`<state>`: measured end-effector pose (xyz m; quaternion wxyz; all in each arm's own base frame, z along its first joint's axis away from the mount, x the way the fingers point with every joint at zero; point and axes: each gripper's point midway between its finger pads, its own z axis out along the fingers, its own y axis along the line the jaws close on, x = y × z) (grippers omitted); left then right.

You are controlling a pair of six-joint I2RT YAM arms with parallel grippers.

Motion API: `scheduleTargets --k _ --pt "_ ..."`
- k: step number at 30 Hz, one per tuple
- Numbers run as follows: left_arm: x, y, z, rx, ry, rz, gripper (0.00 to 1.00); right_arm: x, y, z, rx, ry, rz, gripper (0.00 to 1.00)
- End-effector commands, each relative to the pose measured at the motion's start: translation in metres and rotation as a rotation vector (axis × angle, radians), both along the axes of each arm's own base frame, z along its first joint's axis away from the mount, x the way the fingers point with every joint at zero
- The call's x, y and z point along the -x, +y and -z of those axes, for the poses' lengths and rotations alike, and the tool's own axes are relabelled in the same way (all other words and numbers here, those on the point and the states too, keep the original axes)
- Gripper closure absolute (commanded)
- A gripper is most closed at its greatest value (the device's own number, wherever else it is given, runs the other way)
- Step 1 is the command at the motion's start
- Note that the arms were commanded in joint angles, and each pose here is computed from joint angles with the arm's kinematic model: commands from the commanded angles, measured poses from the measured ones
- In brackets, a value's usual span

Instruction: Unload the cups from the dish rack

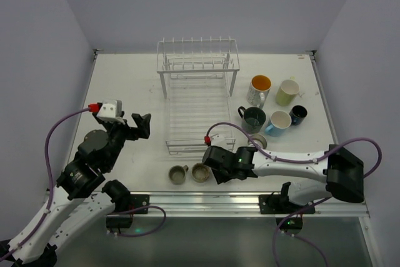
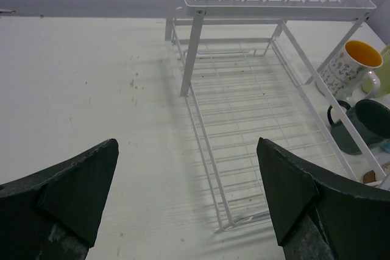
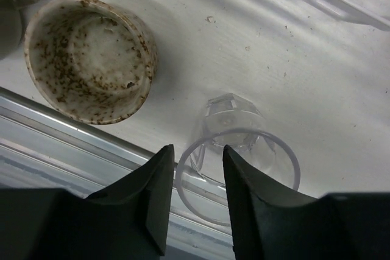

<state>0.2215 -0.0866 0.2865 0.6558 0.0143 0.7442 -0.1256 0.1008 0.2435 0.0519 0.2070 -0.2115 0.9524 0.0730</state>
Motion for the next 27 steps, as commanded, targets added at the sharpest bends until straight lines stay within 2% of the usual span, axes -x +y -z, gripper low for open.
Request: scheduleTargets --k 1,5,7,8,11,12,17,20,23,27 --pt "-0.004 0.000 0.001 -0.016 -0.007 -0.005 0.00 -0.011 0.013 -0.021 -0.057 -0.065 0.033 0.58" --pt "-0.005 0.005 0.002 -0.012 -0.002 -0.035 0.00 -0.012 0.016 -0.051 -0.139 -0.098 0.030 0.34" --pt "-0.006 0.006 0.000 -0.010 -0.003 -0.042 0.00 -0.012 0.014 -0.065 -0.167 -0.112 0.026 0.26" --pt "-0.006 0.006 -0.001 -0.007 -0.006 -0.042 0.00 -0.013 0.016 -0.077 -0.197 -0.126 0.020 0.18" --pt "-0.006 0.004 -0.007 -0.004 -0.014 -0.031 0.00 -0.020 0.014 -0.124 -0.317 -0.210 0.019 0.06" --pt "-0.006 0.003 -0.011 -0.001 -0.018 -0.025 0.00 -0.023 0.009 -0.150 -0.399 -0.261 0.027 0.01" --pt "0.004 -0.009 -0.071 0.078 -0.114 0.070 0.00 -0.055 -0.039 -0.269 -0.674 -0.621 0.155 0.01" --pt "0.011 -0.008 -0.119 0.115 -0.185 0.093 0.00 -0.053 -0.081 -0.334 -0.882 -0.777 0.201 0.01" --pt "0.019 0.000 -0.165 0.151 -0.281 0.086 0.00 -0.044 -0.122 -0.381 -1.047 -0.893 0.224 0.01" --pt "0.031 0.010 -0.208 0.193 -0.401 0.082 0.00 -0.041 -0.167 -0.410 -1.136 -0.984 0.312 0.01"
